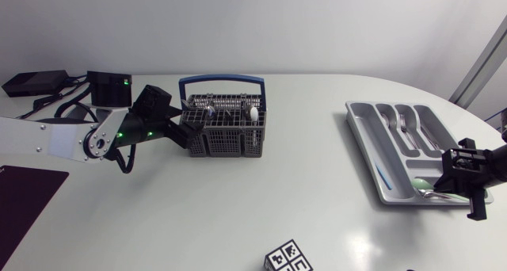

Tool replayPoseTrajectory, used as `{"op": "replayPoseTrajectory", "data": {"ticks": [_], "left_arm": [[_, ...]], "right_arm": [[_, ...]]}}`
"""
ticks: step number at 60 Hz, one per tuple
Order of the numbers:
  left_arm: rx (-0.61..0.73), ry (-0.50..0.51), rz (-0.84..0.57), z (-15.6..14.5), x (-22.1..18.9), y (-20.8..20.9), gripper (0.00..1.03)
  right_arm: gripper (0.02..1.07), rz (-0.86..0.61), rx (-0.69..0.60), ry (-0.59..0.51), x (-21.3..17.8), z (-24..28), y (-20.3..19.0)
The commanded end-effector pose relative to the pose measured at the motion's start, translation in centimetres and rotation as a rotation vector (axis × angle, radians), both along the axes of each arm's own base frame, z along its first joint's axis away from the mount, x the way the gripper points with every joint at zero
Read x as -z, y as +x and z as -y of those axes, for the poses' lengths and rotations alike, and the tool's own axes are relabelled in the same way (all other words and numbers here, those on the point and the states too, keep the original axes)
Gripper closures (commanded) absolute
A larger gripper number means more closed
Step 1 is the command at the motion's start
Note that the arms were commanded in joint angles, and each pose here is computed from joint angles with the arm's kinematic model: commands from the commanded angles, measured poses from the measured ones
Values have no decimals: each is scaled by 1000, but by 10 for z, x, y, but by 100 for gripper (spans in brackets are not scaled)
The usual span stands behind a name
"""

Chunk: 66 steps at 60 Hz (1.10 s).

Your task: Transfer all utensils from the basket to the drawer tray.

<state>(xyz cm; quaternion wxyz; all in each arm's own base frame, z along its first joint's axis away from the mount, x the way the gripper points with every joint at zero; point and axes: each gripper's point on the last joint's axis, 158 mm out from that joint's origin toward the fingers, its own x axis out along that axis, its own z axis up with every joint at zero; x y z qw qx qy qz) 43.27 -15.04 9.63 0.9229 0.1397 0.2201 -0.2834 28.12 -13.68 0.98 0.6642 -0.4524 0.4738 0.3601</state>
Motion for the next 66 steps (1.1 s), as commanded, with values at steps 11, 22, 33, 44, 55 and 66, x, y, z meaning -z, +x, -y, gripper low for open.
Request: {"op": "replayPoseTrajectory", "data": {"ticks": [11,22,33,44,55,66], "left_arm": [[18,22,24,3,-1,3,11],[13,26,27,2,-2,4,10],[16,30,32,2,-2,4,10],[18,32,45,2,-4,5,10],[16,21,68,4,-5,10,11],[5,15,80,2,-7,19,17]], "right_arm": [[101,7,-92,-112,23,48,12],[87,29,-156,-172,29,61,19],[6,128,-155,-245,12,68,35],[6,203,-152,-139,-32,33,41],[6,216,-33,82,-71,-33,48],[6,200,18,298,-98,-110,42]]}}
